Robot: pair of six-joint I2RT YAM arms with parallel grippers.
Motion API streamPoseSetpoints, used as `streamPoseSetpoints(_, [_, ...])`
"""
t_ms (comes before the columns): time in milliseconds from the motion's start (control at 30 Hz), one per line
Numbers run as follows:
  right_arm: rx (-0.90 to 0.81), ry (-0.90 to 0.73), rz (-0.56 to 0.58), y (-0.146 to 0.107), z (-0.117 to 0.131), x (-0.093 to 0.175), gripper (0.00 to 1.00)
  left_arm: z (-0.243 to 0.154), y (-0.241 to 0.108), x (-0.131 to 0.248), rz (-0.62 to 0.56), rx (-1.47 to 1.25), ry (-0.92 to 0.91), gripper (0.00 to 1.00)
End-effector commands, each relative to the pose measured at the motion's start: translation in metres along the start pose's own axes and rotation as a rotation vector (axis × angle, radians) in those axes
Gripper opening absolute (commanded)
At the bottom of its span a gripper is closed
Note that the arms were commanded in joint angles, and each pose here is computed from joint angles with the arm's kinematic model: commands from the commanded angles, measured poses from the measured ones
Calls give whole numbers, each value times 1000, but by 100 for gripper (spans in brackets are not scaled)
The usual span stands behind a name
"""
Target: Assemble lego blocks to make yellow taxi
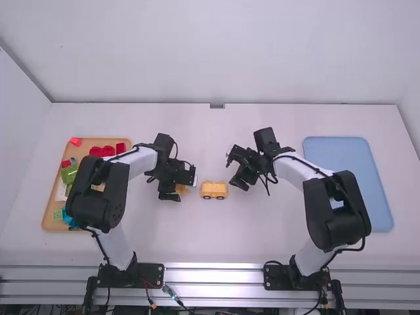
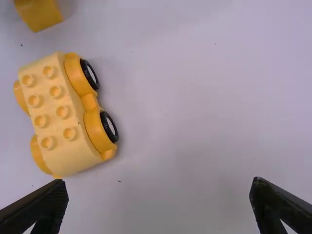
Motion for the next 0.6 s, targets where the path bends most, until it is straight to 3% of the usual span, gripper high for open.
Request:
streamPoseSetpoints(0, [15, -14, -22, 8, -5, 7, 99, -3, -8, 8, -223, -78, -39, 99])
streamPoseSetpoints(100, [41, 19, -46, 10, -1, 6, 99, -2, -20, 13, -386, -66, -17, 99])
streamPoseSetpoints(233, [138, 69, -126, 12, 7, 4, 99, 3, -37, 8, -520, 34, 26, 99])
streamPoseSetpoints(367, [199, 85, -214, 12, 15, -1, 99, 11, -47, -3, -566, 146, 38, 99])
streamPoseSetpoints(567, [218, 73, -273, 9, 20, -7, 99, 8, -44, -12, -591, 92, 1, 100])
Point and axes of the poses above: each hand's point on the last joint's axis, 136 mm out from that joint toward the fingers, its own x axis back along the fingers, its own z axis along the line the jaws close on, y = z × x, the point moved 9 cm from there along x, back along the fingers, and after that the axes turned 13 degrees about x, right-handed, at the moved point
